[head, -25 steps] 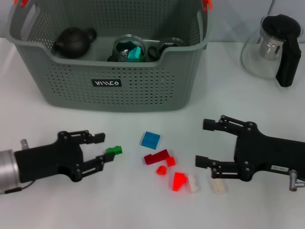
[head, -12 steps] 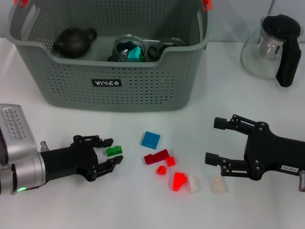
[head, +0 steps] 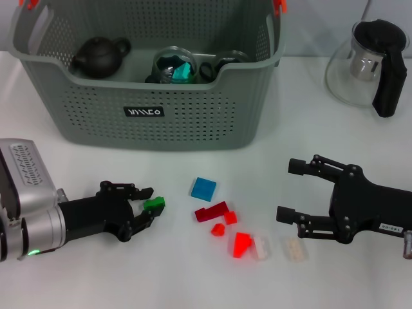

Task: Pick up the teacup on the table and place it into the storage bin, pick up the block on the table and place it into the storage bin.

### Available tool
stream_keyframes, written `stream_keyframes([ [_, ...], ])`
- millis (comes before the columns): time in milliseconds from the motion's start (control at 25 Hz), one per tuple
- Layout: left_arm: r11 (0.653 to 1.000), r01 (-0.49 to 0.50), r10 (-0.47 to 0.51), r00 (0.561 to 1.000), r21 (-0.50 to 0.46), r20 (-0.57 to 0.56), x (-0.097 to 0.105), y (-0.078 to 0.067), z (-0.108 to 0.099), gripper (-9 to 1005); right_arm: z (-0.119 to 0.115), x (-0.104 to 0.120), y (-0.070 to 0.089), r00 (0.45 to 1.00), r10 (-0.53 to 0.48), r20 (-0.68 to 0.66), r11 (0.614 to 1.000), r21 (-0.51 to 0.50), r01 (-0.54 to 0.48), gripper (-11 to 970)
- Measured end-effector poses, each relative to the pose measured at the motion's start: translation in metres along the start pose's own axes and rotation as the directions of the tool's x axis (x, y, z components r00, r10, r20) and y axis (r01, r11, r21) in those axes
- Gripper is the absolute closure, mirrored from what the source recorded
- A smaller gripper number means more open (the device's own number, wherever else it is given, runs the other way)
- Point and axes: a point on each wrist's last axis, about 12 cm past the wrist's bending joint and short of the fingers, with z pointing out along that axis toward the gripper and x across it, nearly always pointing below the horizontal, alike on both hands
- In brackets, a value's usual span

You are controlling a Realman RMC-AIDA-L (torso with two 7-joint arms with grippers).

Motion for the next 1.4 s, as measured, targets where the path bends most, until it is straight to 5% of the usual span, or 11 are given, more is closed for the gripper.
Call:
stream_keyframes([
  [200, 1.000, 0.007, -0.007, 1.000, -0.013, -0.012, 0.001, 0.002, 0.001, 541, 0.000, 0.000, 0.000, 1.000, 0.000, 0.000, 1.000, -0.001, 0.000, 36],
  [600, 1.000, 0.023, -0.023, 1.000, -0.016, -0.007, -0.001, 0.004, 0.001, 827, 0.000, -0.001, 0.001, 1.000, -0.001, 0.006, 1.000, -0.010, 0.001, 36],
  [800, 0.997, 0.065, -0.068, 0.996, 0.052, 0.056, -0.015, 0.008, -0.018, 849, -0.001, -0.001, 0.002, 1.000, -0.001, 0.009, 1.000, -0.013, 0.001, 36],
  [1160, 0.959, 0.104, -0.192, 0.922, 0.263, 0.336, -0.079, 0.035, -0.081, 849, -0.001, -0.002, 0.003, 1.000, -0.004, 0.014, 1.000, -0.023, 0.004, 37],
  [1400, 0.933, 0.173, -0.301, 0.857, 0.317, 0.418, -0.137, 0.070, -0.084, 848, 0.000, -0.003, 0.002, 1.000, -0.005, 0.015, 1.000, -0.026, 0.006, 37],
])
